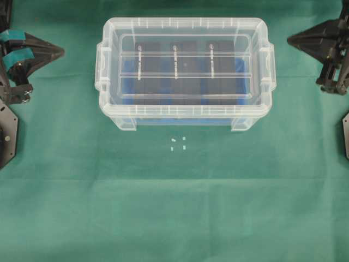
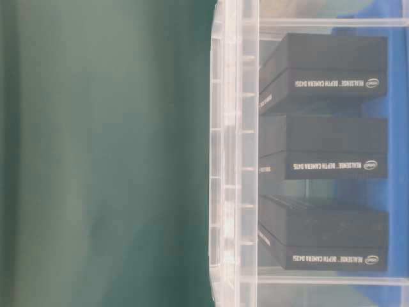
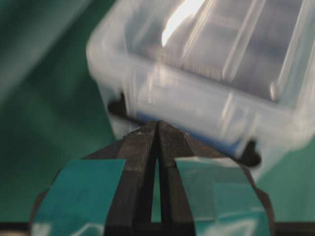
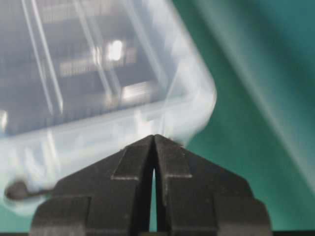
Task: Clamp the lid of the box with both arms, then lift and open it.
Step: 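Move both grippers inward toward the left and right ends of the clear lid, then lower both grippers onto the lid's end rims and clamp them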
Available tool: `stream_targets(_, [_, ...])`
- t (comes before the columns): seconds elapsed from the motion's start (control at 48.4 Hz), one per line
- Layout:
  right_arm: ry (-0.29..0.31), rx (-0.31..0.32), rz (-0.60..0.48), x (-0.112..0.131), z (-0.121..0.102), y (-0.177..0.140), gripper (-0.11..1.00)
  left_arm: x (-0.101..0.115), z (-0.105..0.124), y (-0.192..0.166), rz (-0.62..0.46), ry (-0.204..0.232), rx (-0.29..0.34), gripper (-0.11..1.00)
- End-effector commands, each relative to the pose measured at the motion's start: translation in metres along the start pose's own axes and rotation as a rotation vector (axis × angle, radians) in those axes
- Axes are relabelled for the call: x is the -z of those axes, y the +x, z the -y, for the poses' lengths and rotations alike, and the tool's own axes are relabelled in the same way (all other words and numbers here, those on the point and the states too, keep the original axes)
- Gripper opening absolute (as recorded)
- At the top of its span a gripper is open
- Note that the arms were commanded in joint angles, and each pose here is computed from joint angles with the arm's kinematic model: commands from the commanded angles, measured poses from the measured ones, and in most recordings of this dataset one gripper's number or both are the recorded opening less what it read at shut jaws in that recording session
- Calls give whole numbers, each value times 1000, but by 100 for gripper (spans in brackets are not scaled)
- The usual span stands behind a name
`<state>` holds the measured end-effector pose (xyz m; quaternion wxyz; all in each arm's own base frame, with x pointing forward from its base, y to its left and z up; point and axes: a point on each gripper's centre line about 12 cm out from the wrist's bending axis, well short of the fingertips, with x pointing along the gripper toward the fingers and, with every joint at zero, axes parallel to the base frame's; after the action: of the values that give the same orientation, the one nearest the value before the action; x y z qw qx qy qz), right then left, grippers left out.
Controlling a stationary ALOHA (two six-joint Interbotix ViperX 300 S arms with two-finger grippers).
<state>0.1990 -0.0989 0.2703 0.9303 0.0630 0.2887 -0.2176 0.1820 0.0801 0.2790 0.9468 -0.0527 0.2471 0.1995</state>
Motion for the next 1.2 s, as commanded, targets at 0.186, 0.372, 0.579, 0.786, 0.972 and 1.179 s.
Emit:
stream_targets(0.186, [-1, 8, -342, 9, 2, 17, 0, -9, -1, 12, -281, -4, -7, 1])
stream_targets(0.372, [-22, 22, -474, 13, 4, 34, 0, -11, -2, 24, -385, -3, -7, 1])
stream_targets(0.579, [-43, 32, -496, 9, 6, 43, 0, -11, -2, 29, -405, 0, -6, 1])
stream_targets(0.786, [-104, 9, -500, 9, 0, 43, 0, -4, -1, 28, -482, 48, 3, 1])
stream_targets(0.972, [-274, -24, -505, 10, -9, 42, 0, -1, 4, 28, -520, 171, 49, 1])
stream_targets(1.179, [-317, -28, -512, 9, -9, 41, 0, -1, 6, 30, -536, 246, 75, 1])
